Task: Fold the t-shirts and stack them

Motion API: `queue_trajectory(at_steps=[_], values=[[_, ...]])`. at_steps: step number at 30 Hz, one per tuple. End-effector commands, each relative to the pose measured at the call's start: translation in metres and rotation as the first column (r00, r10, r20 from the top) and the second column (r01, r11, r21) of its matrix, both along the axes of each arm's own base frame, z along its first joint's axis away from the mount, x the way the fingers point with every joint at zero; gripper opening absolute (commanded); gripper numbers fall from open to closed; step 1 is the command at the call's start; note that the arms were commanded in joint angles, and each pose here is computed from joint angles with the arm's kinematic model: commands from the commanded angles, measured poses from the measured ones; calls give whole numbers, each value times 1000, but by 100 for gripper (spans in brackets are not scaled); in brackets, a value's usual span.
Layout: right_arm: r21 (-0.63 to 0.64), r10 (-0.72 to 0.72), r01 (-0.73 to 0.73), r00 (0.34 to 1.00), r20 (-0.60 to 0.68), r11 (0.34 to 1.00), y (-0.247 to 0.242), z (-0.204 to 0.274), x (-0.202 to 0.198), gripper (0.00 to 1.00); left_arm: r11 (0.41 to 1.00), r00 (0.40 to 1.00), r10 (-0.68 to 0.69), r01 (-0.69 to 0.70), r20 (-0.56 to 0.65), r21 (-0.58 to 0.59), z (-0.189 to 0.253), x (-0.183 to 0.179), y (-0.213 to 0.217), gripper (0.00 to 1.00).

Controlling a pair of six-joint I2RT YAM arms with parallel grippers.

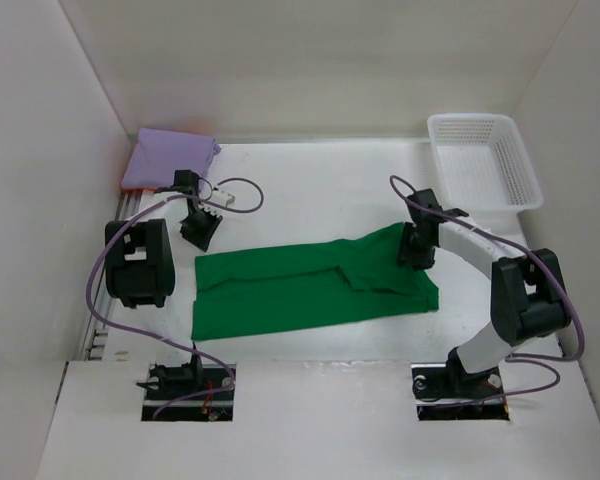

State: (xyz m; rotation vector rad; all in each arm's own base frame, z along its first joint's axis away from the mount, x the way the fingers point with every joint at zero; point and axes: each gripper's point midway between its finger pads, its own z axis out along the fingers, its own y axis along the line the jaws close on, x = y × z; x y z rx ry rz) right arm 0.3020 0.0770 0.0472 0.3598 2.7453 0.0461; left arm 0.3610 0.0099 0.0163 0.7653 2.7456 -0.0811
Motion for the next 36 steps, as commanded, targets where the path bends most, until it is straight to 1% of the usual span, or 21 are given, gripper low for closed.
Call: queue_trajectory(at_steps=[1,3,7,8,9,11,13,14,17,18,19,22,25,27,31,36], values=[[-4,-16,16,999,-51,1000,2,-12,-10,45,999,996,-13,17,-89,48,-25,-20,5,13],[-11,-10,10,998,-70,1000,2,-18,-9,35,997,997,-4,10,-71,82,-24,-14,12,6],[-18,5,-7,996,-84,1000,4,-21,-6,9,985,998,58,-59,8,160,-15,7,37,0],[-17,4,-5,997,-82,1000,5,-21,-5,6,983,997,70,-73,29,168,-12,13,42,0],[-15,3,-4,997,-81,1000,5,-21,-5,5,981,996,77,-85,49,173,-7,17,45,0],[-13,0,-1,997,-76,1000,5,-20,-6,6,980,993,89,-101,75,171,1,22,50,0],[-15,1,-2,998,-70,1000,4,-19,-7,9,986,991,75,-90,107,140,14,26,47,7],[-14,2,-3,998,-64,1000,4,-17,-6,11,992,990,57,-71,129,106,23,27,41,14],[-9,2,-3,998,-59,1000,4,-15,-7,13,999,984,17,-10,179,-42,51,25,18,38],[-9,1,-1,998,-60,1000,4,-16,-7,13,995,983,10,7,184,-95,58,23,9,45],[-9,2,-3,998,-62,1000,5,-16,-8,13,989,984,8,19,177,-147,63,20,2,49],[-12,10,-11,998,-61,1000,7,-16,-9,13,963,991,12,24,131,-270,67,9,-11,51],[-14,19,-20,998,-62,1000,9,-16,-12,14,949,996,25,5,89,-315,63,2,-13,53],[-15,23,-24,998,-63,1000,9,-17,-13,15,954,999,13,2,50,-300,53,-5,-11,53],[-15,28,-28,998,-59,999,10,-15,-15,17,978,1000,-17,13,-19,-207,29,-19,0,53],[-14,28,-28,998,-56,999,10,-14,-15,18,978,994,-84,68,-73,-196,10,-35,-8,53]])
